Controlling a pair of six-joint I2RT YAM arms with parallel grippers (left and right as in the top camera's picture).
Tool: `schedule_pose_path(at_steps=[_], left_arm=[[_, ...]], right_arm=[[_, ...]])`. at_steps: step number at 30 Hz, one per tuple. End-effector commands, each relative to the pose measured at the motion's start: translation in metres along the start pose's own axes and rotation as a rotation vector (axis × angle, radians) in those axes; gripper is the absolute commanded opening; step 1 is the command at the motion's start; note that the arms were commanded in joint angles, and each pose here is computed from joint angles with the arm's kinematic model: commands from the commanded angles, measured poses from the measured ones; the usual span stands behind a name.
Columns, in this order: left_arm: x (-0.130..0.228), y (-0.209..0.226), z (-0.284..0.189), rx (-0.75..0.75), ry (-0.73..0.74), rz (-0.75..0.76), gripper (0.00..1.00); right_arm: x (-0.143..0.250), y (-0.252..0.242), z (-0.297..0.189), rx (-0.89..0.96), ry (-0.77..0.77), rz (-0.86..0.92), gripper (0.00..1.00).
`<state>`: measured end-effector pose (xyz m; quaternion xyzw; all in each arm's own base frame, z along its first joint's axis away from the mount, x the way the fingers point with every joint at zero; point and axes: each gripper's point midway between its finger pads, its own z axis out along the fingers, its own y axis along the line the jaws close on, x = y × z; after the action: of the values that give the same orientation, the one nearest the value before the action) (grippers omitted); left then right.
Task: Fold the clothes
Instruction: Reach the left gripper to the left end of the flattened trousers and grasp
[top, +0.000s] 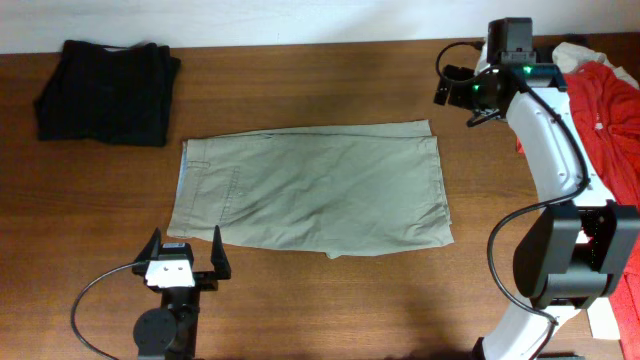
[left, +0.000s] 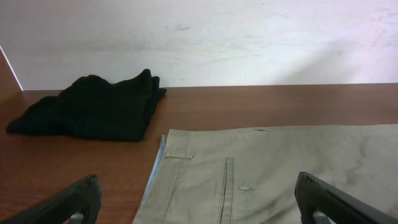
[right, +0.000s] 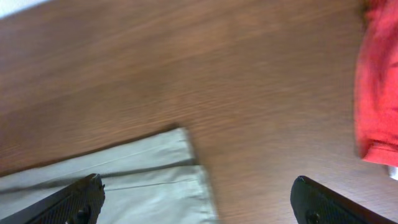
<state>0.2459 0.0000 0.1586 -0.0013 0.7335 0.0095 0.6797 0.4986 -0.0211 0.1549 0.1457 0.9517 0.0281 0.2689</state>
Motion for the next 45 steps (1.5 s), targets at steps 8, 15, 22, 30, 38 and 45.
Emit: schedule_pose_path(at_steps=[8, 15, 22, 30, 38, 45], left_arm=[[-0.033, -0.012, -0.003, 0.072, -0.139, 0.014, 0.99], [-0.105, -0.023, 0.009, 0.139, -0.115, 0.033, 0.99], [-0.117, -0.035, 0.122, 0.2, 0.533, 0.012, 0.99], [-0.01, 0.05, 0.182, 0.119, 0.984, -0.34, 0.99], [0.099, 0.062, 0.181, 0.333, 1.17, -0.48, 0.99], [0.178, 0.044, 0.141, 0.358, 1.451, -0.618, 0.93]], right_arm=[[-0.011, -0.048, -0.02, 0.283, -0.074, 0.005, 0.99], [-0.011, -0.048, -0.02, 0.284, -0.074, 0.005, 0.99], [-0.011, -0.048, -0.02, 0.284, -0.074, 0.005, 0.99], [-0.011, -0.048, -0.02, 0.284, -0.074, 0.005, 0.99], [-0.011, -0.048, -0.02, 0.283, -0.074, 0.005, 0.99], [-0.011, -0.048, -0.02, 0.284, -0.074, 0.005, 0.99]])
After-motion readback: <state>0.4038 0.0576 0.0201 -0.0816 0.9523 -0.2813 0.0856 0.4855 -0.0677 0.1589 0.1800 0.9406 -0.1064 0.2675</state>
